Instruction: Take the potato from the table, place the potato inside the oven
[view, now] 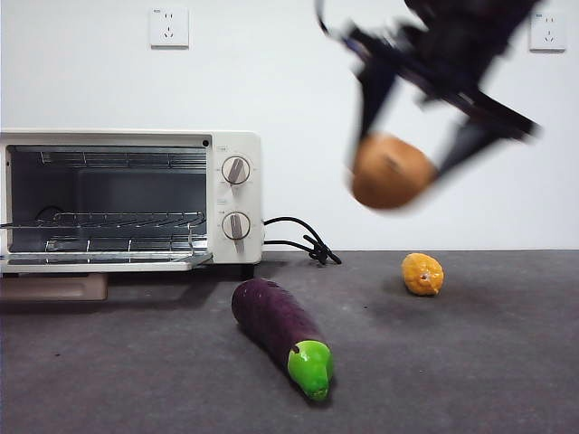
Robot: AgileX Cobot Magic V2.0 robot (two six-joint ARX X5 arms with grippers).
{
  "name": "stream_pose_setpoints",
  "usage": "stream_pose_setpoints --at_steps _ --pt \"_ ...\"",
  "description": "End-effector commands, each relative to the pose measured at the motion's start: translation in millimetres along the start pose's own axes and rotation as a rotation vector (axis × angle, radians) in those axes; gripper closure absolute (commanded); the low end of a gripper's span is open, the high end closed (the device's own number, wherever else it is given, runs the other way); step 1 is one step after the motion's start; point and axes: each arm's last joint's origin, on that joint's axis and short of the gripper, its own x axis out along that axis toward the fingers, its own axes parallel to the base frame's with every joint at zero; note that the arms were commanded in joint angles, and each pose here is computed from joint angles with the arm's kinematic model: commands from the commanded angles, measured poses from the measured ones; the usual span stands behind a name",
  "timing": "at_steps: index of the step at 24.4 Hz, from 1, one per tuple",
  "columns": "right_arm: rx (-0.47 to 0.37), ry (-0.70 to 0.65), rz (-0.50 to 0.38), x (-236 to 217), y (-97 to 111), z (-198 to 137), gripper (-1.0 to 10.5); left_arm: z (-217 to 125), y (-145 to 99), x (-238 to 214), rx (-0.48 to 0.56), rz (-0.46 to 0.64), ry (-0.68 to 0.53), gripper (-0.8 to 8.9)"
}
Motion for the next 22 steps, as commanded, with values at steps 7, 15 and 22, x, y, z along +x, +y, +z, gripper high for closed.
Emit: stream_pose_setpoints --at_steps 7,15,22 --pt "-0.295 -0.459 0.223 25 97 13 9.5 -13 -3 -15 -0.021 0.054 -0.061 8.18" --pt "-0.269 -0.514 0.307 72 126 53 9.5 -28 -7 -32 -0.046 0.062 -0.138 8.18" --pt "-0.279 -0.486 0.292 114 145 85 9.5 -28 -7 -32 -0.044 0.062 -0.14 8.18"
